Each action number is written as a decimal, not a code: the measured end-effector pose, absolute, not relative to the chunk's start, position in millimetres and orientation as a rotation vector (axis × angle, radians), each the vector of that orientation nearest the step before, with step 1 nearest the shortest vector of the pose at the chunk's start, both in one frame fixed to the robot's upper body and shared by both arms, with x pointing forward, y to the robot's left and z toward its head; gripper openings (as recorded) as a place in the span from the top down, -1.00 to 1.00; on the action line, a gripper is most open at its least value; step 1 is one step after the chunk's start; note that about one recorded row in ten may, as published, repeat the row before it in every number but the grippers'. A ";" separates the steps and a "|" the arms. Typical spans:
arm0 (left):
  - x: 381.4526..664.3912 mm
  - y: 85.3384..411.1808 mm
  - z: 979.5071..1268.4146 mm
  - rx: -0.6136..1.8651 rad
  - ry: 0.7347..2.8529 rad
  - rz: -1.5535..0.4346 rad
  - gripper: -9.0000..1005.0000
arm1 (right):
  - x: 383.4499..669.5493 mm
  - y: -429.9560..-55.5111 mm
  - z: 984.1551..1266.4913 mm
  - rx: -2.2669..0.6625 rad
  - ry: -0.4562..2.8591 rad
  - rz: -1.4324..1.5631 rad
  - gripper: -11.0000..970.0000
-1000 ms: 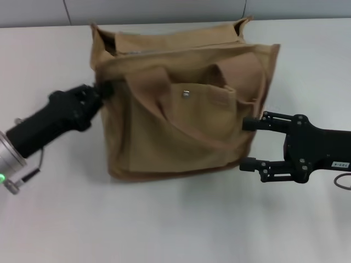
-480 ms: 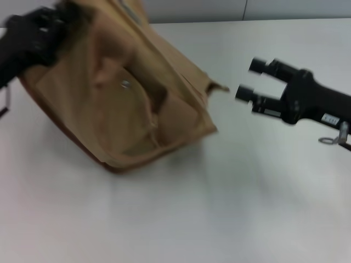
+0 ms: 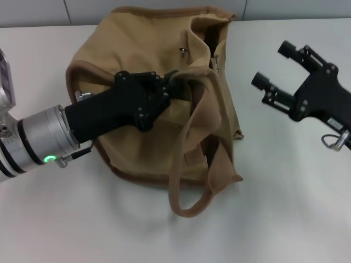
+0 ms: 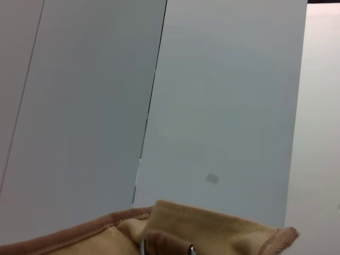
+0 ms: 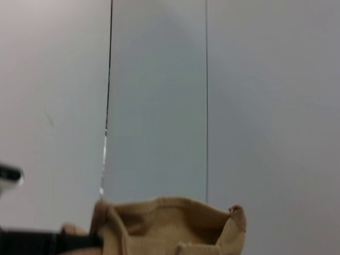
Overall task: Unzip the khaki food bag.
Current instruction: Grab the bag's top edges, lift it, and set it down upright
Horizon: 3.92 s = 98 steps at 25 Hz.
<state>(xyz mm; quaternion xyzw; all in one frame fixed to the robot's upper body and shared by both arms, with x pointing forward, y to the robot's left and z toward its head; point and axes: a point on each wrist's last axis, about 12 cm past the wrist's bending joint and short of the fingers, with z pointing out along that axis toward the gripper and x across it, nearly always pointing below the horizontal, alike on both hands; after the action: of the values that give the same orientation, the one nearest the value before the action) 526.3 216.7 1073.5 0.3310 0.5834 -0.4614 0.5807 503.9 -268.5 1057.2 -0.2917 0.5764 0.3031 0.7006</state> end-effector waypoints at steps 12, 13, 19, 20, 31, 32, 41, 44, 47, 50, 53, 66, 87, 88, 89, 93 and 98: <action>530.8 192.0 1073.1 0.817 1.352 -1.130 0.82 | 468.5 -236.7 1022.6 -0.767 1.178 0.214 -0.71; 531.9 191.1 1073.1 0.817 1.356 -1.128 0.82 | 469.2 -233.6 1021.7 -0.769 1.183 0.205 -0.71; 538.6 186.3 1070.1 0.833 1.410 -1.104 0.82 | 474.7 -216.3 1018.0 -0.797 1.216 0.225 -0.71; 538.3 186.0 1069.6 0.835 1.413 -1.104 0.82 | 474.7 -216.3 1018.0 -0.797 1.216 0.225 -0.71; 530.8 185.7 1065.0 0.827 1.415 -1.119 0.82 | 484.7 -209.8 1025.1 -0.710 1.218 0.221 -0.70; 530.4 185.9 1064.6 0.827 1.416 -1.120 0.82 | 485.0 -209.2 1025.5 -0.701 1.219 0.222 -0.70; 526.6 188.9 1061.9 0.817 1.422 -1.119 0.82 | 483.1 -205.3 1025.3 -0.710 1.216 0.240 -0.66; 525.8 189.3 1061.2 0.815 1.425 -1.121 0.82 | 478.6 -204.0 1023.3 -0.731 1.214 0.255 -0.56; 525.5 189.3 1061.0 0.816 1.426 -1.122 0.82 | 477.7 -203.6 1022.9 -0.738 1.213 0.257 -0.46; 524.4 189.2 1060.2 0.819 1.429 -1.127 0.82 | 476.8 -203.0 1022.5 -0.748 1.208 0.251 -0.35; 524.0 189.5 1059.9 0.815 1.432 -1.129 0.82 | 475.7 -201.4 1021.8 -0.762 1.204 0.250 -0.02; 518.7 193.4 1062.9 0.777 1.392 -1.157 0.82 | 473.8 -197.9 1020.3 -0.783 1.207 0.268 0.98; 498.7 261.4 1060.9 0.175 1.276 -0.974 0.82 | 472.2 -203.9 1010.6 -0.797 1.279 0.236 0.97; 496.0 266.2 1059.4 0.150 1.277 -0.958 0.82 | 472.1 -205.1 1009.8 -0.799 1.284 0.231 0.97; 492.9 271.7 1057.8 0.124 1.278 -0.940 0.82 | 472.2 -206.3 1008.7 -0.803 1.291 0.225 0.97; 480.0 287.1 1050.7 0.056 1.295 -0.889 0.82 | 473.0 -206.6 1007.4 -0.812 1.301 0.221 0.97; 470.9 292.0 1041.0 0.033 1.349 -0.866 0.81 | 482.8 -203.5 1007.8 -0.808 1.329 0.219 0.97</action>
<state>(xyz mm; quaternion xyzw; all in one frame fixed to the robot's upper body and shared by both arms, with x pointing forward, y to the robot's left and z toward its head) 470.9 292.0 1041.0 0.0148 0.6044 -0.3880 0.6957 482.8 -203.5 1007.8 -0.3636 0.5981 0.0985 0.7074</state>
